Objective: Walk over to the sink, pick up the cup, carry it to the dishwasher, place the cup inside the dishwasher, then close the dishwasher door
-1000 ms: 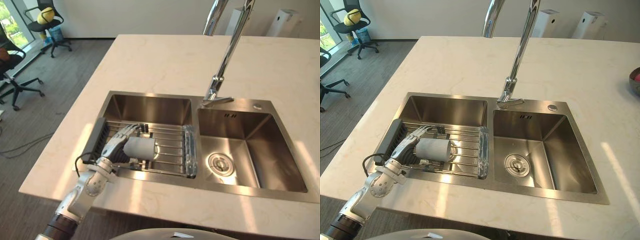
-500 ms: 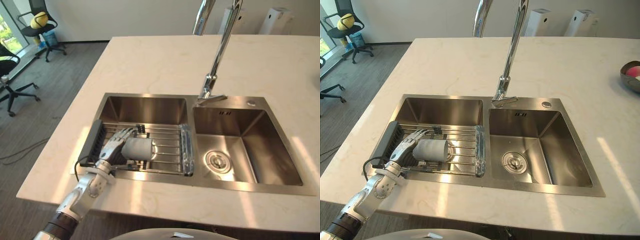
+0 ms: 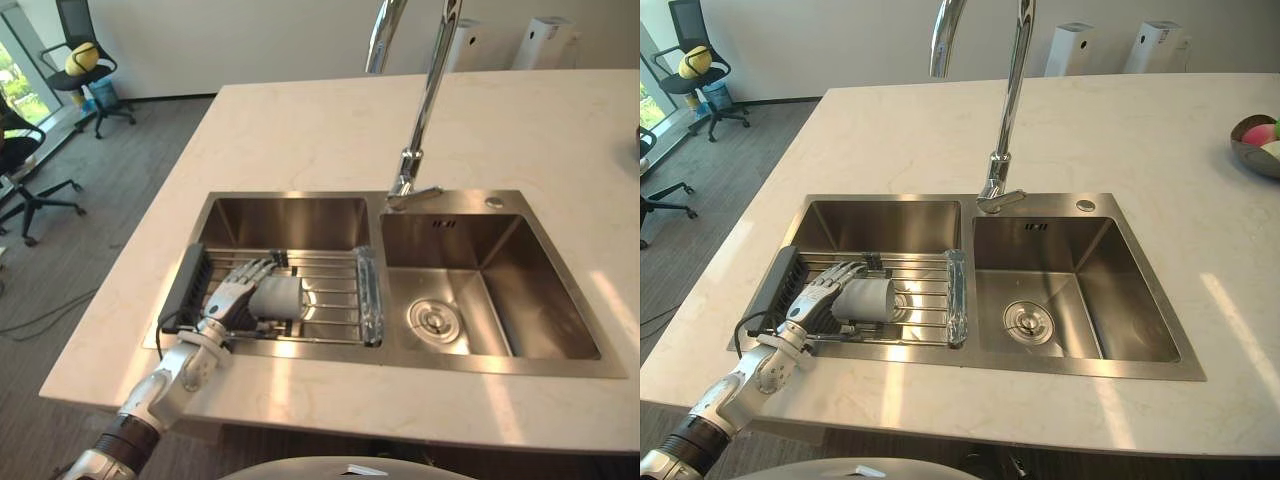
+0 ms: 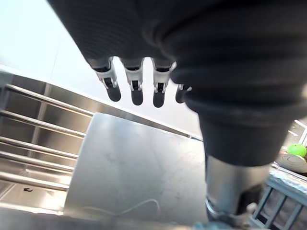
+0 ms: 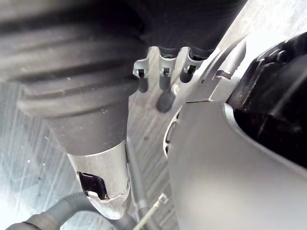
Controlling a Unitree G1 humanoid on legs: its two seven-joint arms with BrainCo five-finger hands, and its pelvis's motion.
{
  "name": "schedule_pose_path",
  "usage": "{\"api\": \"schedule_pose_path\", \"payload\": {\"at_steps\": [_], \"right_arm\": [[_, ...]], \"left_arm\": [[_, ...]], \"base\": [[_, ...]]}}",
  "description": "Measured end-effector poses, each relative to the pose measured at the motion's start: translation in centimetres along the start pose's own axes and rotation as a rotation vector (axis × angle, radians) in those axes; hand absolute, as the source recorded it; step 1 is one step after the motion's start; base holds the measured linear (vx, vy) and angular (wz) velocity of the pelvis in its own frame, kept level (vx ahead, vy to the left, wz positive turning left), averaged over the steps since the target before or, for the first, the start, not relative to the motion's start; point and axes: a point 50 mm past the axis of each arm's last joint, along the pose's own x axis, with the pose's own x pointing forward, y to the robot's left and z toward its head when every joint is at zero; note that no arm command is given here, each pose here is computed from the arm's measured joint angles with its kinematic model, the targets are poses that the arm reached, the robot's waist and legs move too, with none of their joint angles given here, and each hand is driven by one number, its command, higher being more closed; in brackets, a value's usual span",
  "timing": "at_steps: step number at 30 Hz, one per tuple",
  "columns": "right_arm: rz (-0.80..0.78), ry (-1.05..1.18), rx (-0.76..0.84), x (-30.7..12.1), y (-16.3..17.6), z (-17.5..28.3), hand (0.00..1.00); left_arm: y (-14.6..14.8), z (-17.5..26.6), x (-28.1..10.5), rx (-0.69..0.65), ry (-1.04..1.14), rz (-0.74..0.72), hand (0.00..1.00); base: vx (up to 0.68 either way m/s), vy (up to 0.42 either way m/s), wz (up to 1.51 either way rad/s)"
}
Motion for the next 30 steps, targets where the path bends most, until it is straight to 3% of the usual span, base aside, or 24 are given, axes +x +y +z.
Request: {"api": "schedule_pose_path", "payload": {"at_steps": [14,30], "right_arm": [[-0.008,0.027,-0.021,-0.2,-0.4,-0.6,0.00],[-0.038,0.047,-0.025,-0.6,-1.4,-1.2,0.00]], "left_arm": [[-0.5,-0.7,1.1,0.021,0.057,-0.211,0.00],[-0.5,-1.9,1.8,0.015,0.106,-0.282,0.00]], "base": [[-0.03,-0.001,-0.05],[-0.02,-0.003,-0.06]]}}
